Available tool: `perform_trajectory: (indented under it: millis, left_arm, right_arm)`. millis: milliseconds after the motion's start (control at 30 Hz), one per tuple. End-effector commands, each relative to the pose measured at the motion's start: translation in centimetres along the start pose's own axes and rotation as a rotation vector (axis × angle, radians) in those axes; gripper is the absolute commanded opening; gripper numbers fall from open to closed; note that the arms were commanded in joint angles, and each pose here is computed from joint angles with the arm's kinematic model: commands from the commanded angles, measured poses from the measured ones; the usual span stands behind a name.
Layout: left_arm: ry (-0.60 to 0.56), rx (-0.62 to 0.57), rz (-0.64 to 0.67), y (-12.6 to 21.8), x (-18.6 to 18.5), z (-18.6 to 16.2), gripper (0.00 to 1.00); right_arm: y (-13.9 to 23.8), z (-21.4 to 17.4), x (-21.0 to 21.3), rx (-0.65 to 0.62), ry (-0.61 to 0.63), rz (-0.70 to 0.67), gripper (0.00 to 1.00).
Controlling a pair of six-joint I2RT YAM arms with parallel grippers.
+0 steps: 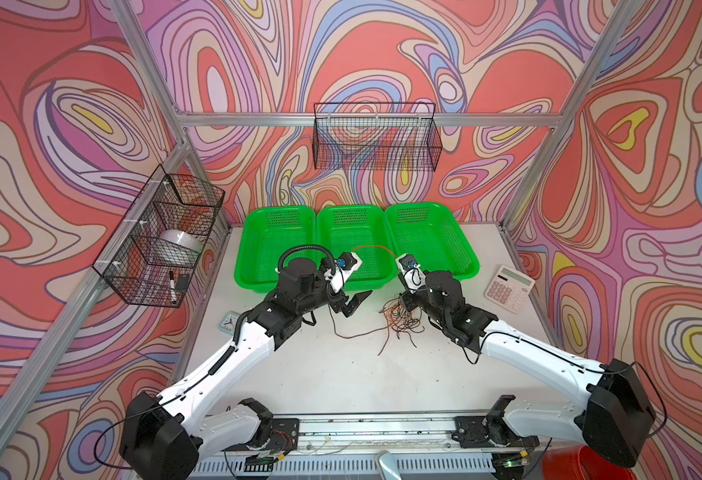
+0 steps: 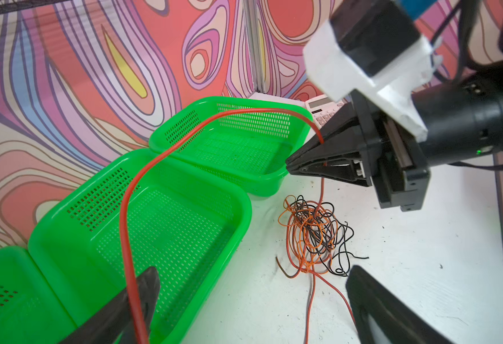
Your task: Untangle the cables
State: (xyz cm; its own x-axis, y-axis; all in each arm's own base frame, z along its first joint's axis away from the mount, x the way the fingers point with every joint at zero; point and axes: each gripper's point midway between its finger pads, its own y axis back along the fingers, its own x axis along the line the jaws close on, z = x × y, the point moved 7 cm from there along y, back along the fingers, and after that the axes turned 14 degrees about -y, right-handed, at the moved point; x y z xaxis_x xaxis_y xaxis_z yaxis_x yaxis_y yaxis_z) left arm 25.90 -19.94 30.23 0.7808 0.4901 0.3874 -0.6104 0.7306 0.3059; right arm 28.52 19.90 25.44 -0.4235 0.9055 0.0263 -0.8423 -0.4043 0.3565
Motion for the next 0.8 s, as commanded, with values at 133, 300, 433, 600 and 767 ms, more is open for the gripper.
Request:
perform_trajectory:
  millis: [133,300,433,600,767]
  left_arm:
    - [-0.078,0.021,0.178,1.7,1.9,-0.1,1.00]
    - [-0.126,0.061,0.221,2.0,2.6,0.1,1.00]
    - [-0.171,0.015,0.093,1.2,1.6,1.1,0.96]
    - [-0.248,-0.043,-0.010,-1.4,0.3,3.1,0.78]
    - [-0.292,-0.069,-0.080,-4.2,-0.3,3.8,0.74]
  right_arm:
    - [1.2,1.2,-1.4,-0.046,-0.012,0.010,0.00]
    - [1.6,1.0,-1.5,-0.041,0.020,0.012,0.00]
    - [2.0,0.8,-0.4,-0.031,0.059,0.118,0.00]
    - [2.2,0.6,0.1,-0.012,0.088,0.172,0.00]
    - [2.7,0.6,0.3,-0.026,0.079,0.202,0.00]
